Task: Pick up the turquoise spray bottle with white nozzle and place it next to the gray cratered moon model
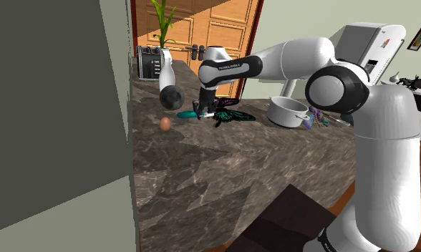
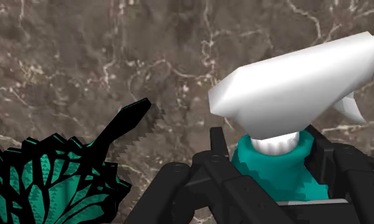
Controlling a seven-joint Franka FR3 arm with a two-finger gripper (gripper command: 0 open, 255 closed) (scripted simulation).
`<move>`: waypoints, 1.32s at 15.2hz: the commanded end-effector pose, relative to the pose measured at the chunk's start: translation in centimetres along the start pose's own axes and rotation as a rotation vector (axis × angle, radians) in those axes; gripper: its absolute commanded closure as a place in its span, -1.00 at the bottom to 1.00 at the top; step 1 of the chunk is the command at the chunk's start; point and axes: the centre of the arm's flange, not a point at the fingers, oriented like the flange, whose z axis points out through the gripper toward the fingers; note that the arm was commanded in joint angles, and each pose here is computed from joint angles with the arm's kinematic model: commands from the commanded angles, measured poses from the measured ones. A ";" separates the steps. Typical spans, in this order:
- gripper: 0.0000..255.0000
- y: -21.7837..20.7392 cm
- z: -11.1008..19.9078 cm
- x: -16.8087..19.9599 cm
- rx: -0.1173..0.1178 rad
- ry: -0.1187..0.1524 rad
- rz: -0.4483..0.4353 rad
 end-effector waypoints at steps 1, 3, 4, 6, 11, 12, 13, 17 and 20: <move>1.00 0.0 1.2 0.1 0.000 0.001 0.000; 1.00 0.0 2.3 0.0 0.000 0.001 0.000; 1.00 0.0 2.8 0.0 0.000 0.001 0.000; 1.00 0.0 3.9 -0.1 0.000 0.001 0.000; 1.00 0.0 4.8 -0.1 0.000 0.001 0.000; 1.00 0.0 4.8 -0.1 0.000 0.001 0.000; 1.00 0.0 4.8 -0.1 0.000 0.001 0.000; -1.00 0.0 4.8 -0.1 0.000 0.001 0.000; -1.00 0.0 4.8 -0.1 0.000 0.001 0.000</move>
